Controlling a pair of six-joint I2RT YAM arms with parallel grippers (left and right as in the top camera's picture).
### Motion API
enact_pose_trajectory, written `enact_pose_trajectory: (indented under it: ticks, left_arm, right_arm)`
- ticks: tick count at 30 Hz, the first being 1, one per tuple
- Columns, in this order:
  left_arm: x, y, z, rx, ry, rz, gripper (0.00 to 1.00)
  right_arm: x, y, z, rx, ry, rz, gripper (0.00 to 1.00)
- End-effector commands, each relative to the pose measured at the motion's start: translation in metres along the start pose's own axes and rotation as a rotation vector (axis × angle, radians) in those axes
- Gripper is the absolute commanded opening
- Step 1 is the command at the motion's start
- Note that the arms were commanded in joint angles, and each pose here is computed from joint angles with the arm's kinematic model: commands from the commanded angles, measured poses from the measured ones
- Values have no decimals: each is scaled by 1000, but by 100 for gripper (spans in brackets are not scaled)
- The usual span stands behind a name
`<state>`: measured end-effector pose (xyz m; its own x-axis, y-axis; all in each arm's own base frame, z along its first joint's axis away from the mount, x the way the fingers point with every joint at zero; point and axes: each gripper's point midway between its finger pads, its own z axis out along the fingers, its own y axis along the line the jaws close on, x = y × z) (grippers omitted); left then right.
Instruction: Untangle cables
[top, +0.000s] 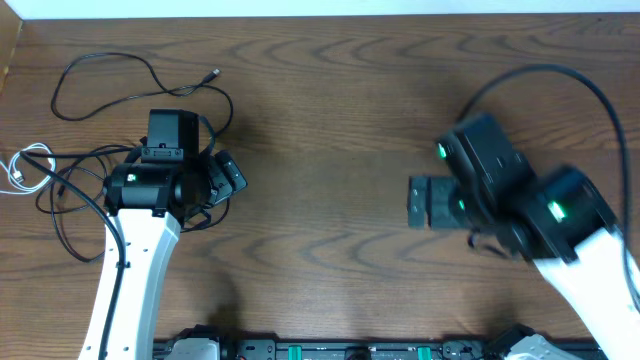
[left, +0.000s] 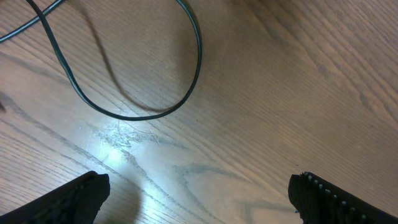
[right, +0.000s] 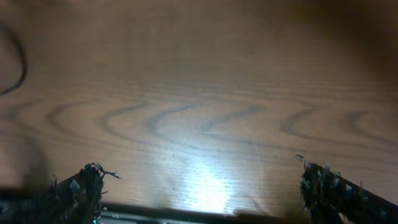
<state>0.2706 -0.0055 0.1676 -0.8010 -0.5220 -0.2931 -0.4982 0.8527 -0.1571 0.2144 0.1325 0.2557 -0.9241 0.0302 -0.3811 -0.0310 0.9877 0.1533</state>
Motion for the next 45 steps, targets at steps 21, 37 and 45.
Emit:
enact_pose_trajectory:
  ticks: [21,37,45]
  left_arm:
    - [0,1,1,-11,1,16,97]
    - [0,1,1,-11,1,16,98]
    - [0,1,1,-11,1,16,98]
  right_arm:
    - [108,-51,-20,103,185,-163,99]
    - [86,-72,-18,209,58,-190,99]
    - [55,-88,-29,140,-151,-127,99]
